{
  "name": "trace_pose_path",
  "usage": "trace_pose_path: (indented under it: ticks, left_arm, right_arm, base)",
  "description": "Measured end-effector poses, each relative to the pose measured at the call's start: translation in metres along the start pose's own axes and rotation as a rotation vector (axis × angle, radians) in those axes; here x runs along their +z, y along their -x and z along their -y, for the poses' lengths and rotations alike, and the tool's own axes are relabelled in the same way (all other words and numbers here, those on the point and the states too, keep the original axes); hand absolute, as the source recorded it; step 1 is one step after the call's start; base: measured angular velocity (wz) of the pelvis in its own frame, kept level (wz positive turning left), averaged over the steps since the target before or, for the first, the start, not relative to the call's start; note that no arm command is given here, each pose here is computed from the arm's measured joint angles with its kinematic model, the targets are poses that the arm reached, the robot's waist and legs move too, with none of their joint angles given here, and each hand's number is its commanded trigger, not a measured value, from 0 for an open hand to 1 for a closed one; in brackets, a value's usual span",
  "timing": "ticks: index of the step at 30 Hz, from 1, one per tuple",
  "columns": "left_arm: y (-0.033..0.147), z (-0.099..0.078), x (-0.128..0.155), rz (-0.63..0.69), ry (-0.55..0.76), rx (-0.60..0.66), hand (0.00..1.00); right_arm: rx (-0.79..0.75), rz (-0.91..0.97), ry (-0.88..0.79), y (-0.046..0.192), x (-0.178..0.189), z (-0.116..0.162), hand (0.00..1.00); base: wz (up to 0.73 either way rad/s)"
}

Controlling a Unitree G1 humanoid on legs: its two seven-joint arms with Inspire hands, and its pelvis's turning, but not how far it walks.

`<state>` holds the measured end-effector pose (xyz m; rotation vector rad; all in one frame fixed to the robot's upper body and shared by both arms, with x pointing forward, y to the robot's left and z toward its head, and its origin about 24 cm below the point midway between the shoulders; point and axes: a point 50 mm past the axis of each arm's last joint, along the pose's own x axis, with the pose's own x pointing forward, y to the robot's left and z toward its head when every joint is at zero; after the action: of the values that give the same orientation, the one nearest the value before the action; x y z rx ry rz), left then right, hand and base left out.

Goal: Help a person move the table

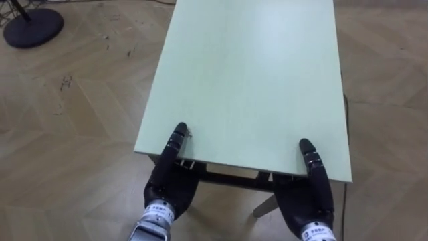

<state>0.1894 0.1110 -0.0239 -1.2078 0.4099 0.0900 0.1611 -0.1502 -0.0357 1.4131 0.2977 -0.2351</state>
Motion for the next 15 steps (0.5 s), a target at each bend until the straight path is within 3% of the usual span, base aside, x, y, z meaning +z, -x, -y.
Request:
trace_pose_path:
  ticks: [15]
  left_arm:
    - [0.0040,-0.0030,0.0036,0.017,0.001,0.008,1.00]
  right_arm:
    - [0.005,-0.017,0.007,-0.0004,-0.0040,-0.0010,1.00]
  base:
    - [0.08]
